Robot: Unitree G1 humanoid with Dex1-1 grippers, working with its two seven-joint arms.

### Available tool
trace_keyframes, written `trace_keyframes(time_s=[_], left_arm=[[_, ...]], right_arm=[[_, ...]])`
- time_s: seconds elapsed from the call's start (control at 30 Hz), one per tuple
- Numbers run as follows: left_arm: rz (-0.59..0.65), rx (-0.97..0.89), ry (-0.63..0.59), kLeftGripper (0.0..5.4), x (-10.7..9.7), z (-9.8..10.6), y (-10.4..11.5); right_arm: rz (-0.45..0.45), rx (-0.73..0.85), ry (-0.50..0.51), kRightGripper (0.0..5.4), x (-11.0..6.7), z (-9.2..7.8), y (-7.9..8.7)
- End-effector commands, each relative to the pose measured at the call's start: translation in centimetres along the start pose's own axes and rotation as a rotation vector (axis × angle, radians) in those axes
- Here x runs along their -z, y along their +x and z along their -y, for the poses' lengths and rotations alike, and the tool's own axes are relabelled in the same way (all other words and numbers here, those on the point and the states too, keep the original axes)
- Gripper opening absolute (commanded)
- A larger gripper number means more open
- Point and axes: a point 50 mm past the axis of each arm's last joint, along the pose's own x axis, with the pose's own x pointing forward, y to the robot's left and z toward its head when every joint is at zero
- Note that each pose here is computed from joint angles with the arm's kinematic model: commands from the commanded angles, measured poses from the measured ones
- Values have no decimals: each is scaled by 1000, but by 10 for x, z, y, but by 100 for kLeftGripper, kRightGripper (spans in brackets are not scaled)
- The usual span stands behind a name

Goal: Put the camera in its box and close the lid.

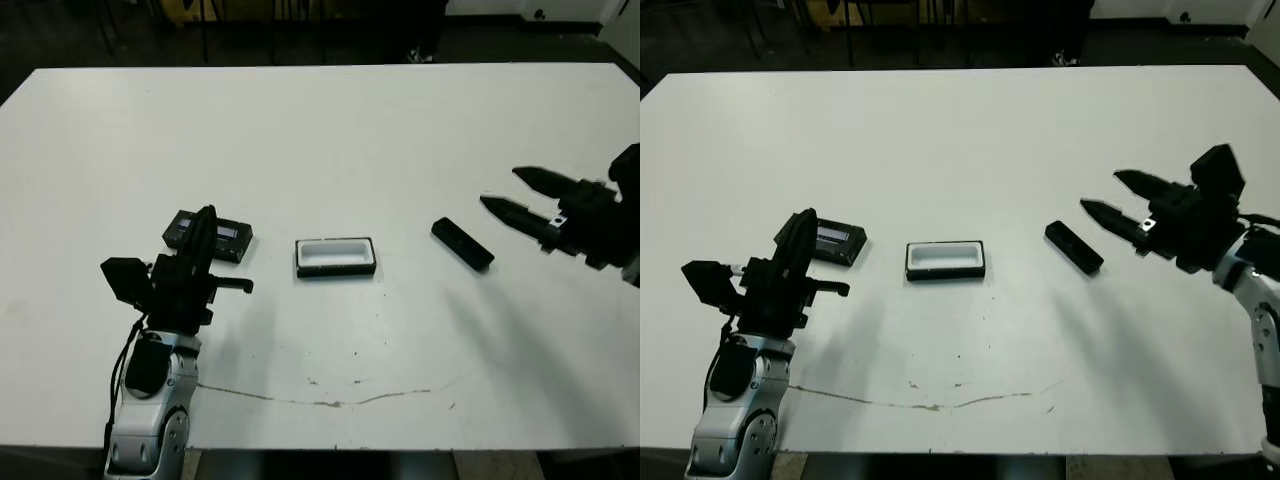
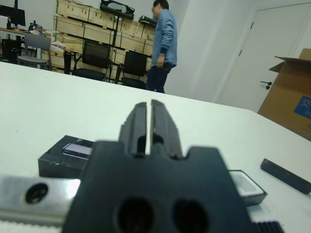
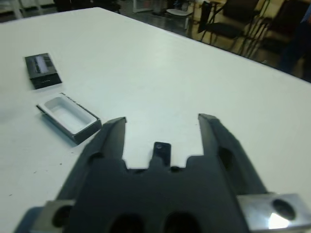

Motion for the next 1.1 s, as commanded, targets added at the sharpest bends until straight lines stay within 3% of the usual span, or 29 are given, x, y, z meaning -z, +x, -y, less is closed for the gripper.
trace_keyframes(time_s=[0.03,0.33,0.5,1.1], left_arm=[[-34,-8,14,0,6,-4,-3],[-40,-5,23,0,6,-4,-2],[-39,-4,16,0,6,-4,-2],[-40,-5,6,0,7,-4,-4]], right_arm=[[-27,-23,36,390,8,0,2],[-64,0,75,538,22,-3,10],[-87,30,127,538,33,-3,15],[-159,59,145,538,63,-13,21]])
